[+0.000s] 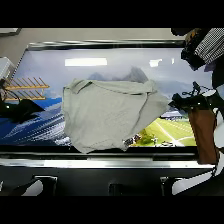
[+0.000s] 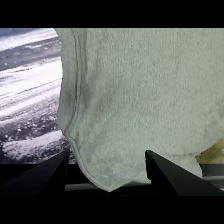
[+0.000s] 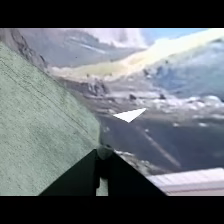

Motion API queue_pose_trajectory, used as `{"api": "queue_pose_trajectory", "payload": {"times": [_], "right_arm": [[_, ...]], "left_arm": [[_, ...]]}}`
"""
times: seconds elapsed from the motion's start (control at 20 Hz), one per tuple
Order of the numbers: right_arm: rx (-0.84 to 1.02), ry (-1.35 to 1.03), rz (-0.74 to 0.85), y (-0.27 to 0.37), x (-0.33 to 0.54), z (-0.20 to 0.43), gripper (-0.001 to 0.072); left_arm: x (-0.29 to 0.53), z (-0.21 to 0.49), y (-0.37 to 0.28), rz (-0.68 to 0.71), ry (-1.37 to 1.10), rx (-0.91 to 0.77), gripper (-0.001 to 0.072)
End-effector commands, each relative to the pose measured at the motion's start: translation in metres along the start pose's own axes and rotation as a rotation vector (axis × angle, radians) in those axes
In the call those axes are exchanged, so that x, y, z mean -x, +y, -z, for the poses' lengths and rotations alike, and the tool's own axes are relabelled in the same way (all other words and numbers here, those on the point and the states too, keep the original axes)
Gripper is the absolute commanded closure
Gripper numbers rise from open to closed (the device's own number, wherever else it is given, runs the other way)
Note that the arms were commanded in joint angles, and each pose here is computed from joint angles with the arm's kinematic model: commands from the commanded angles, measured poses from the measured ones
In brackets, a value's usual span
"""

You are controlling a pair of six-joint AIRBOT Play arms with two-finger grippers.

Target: Fold the clothes and pants, and hang the long-sleeved shirts on hangers.

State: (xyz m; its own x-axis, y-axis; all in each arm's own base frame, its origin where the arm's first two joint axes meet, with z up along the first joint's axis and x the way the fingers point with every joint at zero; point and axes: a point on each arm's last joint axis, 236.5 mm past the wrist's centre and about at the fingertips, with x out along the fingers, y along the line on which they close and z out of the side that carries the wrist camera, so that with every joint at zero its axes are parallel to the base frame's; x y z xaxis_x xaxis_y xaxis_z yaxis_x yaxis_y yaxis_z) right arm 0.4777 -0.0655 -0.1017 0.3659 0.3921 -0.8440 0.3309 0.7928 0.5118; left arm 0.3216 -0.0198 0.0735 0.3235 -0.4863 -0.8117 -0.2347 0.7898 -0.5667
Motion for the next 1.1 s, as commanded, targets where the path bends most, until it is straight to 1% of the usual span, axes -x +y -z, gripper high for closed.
{"api": "queue_pose_trajectory", "payload": {"times": [0.0,0.05,0.25,0.4,0.6,0.8,0.85,0.95,1.0,1.05], "right_arm": [[0.003,-0.001,-0.029,0.014,0.000,0.001,0.0670],[0.005,-0.002,-0.031,0.015,0.002,0.001,0.0669],[0.043,0.004,-0.059,0.040,0.035,0.007,0.0669],[0.055,0.005,-0.073,0.055,0.057,0.013,0.0669],[0.063,-0.021,-0.084,0.072,0.083,0.014,0.0669],[0.076,-0.041,-0.094,0.085,0.104,0.017,0.0669],[0.081,-0.048,-0.096,0.088,0.109,0.018,0.0669],[0.090,-0.061,-0.099,0.094,0.118,0.019,0.0669],[0.096,-0.067,-0.100,0.096,0.122,0.019,0.0669],[0.103,-0.074,-0.101,0.099,0.126,0.020,0.0669]], "left_arm": [[-0.035,0.042,0.001,0.098,0.103,0.069,0.0157],[-0.043,0.051,0.003,0.102,0.127,0.081,0.0157],[-0.103,0.141,0.010,0.069,0.353,0.121,0.0157],[-0.132,0.178,0.009,0.027,0.410,0.128,0.0157],[-0.154,0.197,0.004,-0.005,0.403,0.100,0.0158],[-0.165,0.196,-0.004,0.003,0.357,0.069,0.0160],[-0.167,0.195,-0.006,0.008,0.346,0.066,0.0174],[-0.170,0.201,-0.010,0.007,0.356,0.046,0.0176],[-0.173,0.206,-0.010,0.002,0.373,0.034,0.0191],[-0.175,0.211,-0.010,-0.004,0.386,0.025,0.0225]]}}
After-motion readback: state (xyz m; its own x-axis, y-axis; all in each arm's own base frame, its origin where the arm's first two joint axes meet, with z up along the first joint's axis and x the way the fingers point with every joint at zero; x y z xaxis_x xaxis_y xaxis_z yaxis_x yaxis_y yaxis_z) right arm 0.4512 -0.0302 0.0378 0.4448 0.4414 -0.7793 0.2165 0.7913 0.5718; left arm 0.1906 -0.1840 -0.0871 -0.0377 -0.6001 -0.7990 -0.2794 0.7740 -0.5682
